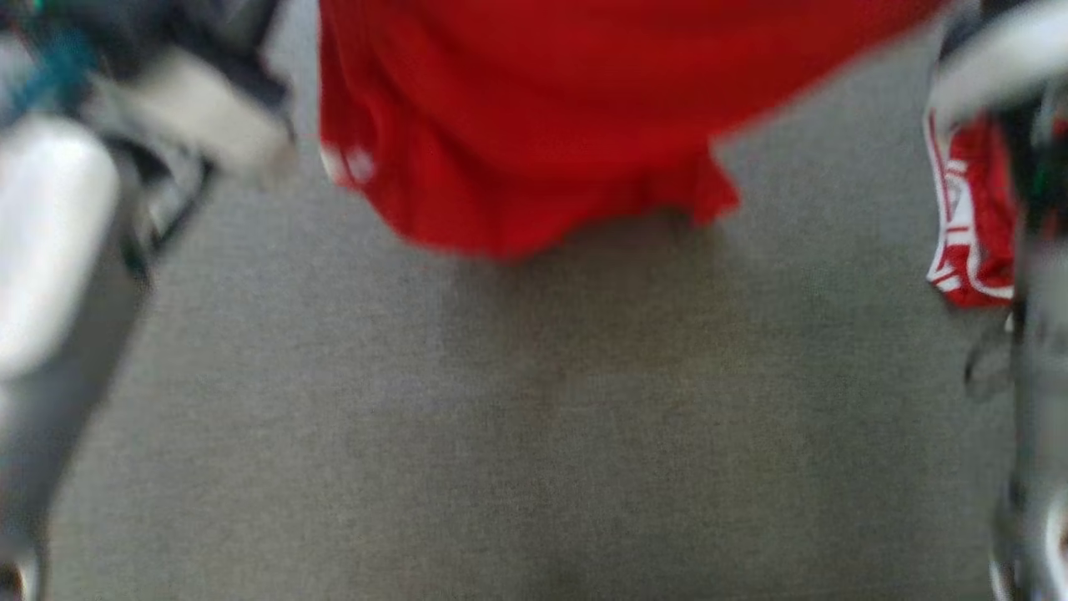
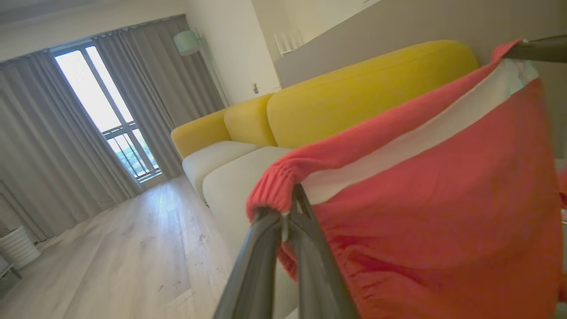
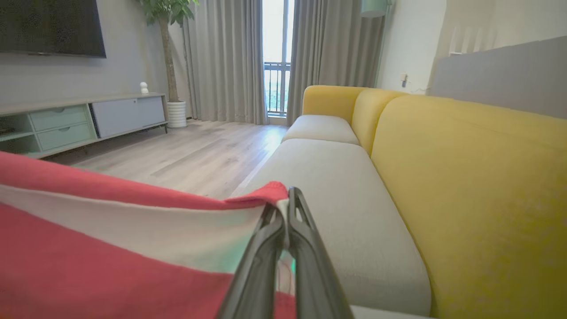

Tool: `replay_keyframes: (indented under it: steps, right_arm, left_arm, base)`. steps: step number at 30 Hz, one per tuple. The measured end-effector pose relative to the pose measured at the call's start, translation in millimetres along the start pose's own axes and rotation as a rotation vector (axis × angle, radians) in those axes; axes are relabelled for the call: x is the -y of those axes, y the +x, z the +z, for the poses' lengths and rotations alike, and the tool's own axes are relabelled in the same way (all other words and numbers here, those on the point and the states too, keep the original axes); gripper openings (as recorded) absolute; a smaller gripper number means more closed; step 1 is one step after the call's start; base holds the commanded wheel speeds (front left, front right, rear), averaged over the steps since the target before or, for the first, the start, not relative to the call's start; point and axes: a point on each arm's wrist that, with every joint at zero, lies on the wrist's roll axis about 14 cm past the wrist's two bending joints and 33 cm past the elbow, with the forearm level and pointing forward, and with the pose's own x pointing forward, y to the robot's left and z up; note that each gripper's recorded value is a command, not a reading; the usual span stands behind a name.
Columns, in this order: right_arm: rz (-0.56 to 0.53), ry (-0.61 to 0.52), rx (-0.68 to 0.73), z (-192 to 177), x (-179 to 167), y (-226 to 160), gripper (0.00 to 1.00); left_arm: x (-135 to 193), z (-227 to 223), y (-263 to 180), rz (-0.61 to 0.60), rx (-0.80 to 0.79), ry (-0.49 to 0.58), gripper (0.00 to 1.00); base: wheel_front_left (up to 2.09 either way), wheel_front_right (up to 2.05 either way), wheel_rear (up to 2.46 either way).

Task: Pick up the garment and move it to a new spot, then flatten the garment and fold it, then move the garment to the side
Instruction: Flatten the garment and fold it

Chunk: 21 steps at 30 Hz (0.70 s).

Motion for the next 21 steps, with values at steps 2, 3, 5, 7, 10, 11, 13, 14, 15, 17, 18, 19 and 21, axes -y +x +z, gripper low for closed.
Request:
replay_keyframes:
  steps: [2,3,5,7,10,11,13,14,15,17,18,19,21]
  right_arm:
    - [0.012,-0.001,0.022,12,3,35,0.00]
    - [0.010,-0.001,0.049,21,6,51,0.00]
    - [-0.004,-0.036,0.135,46,14,78,0.00]
    - [-0.037,-0.057,0.253,77,25,97,0.00]
    - [-0.083,-0.041,0.368,100,39,112,0.00]
    - [-0.089,-0.043,0.369,96,41,115,0.00]
    - [-0.094,-0.035,0.319,71,43,121,0.00]
    - [-0.093,-0.033,0.278,55,42,123,0.00]
    - [-0.090,-0.029,0.232,36,41,124,0.00]
    - [-0.079,-0.022,0.115,-10,36,123,0.00]
    - [-0.072,-0.021,0.049,-36,33,120,0.00]
    - [-0.063,-0.021,-0.029,-63,30,115,0.00]
    - [-0.037,-0.031,-0.187,-116,22,100,0.00]
  left_arm:
    - [-23,-1,27,0.024,-0.006,0.016,0.00]
    - [-34,2,40,0.038,0.003,0.029,0.00]
    - [-58,14,63,0.075,0.059,0.057,0.00]
    - [-80,38,83,0.118,0.162,0.071,0.00]
    - [-94,69,102,0.151,0.313,0.060,0.00]
    - [-94,71,106,0.154,0.334,0.051,0.00]
    - [-90,58,113,0.151,0.326,0.027,0.00]
    - [-84,47,115,0.139,0.301,0.019,0.00]
    - [-76,33,117,0.121,0.269,0.020,0.00]
    - [-57,1,116,0.080,0.200,-0.008,0.00]
    - [-46,-17,113,0.060,0.164,-0.034,0.00]
    - [-35,-37,109,0.040,0.117,-0.059,0.00]
    - [-8,-79,95,-0.013,0.011,-0.090,0.00]
  base:
    - [0.00,0.00,0.00]
    - [0.00,0.00,0.00]
    - [0.00,0.00,0.00]
    - [0.00,0.00,0.00]
    - [0.00,0.00,0.00]
    - [0.00,0.00,0.00]
    - [0.00,0.00,0.00]
    - [0.00,0.00,0.00]
    - [0.00,0.00,0.00]
    - [0.00,0.00,0.00]
    - [0.00,0.00,0.00]
    - [0.00,0.00,0.00]
    - [0.00,0.00,0.00]
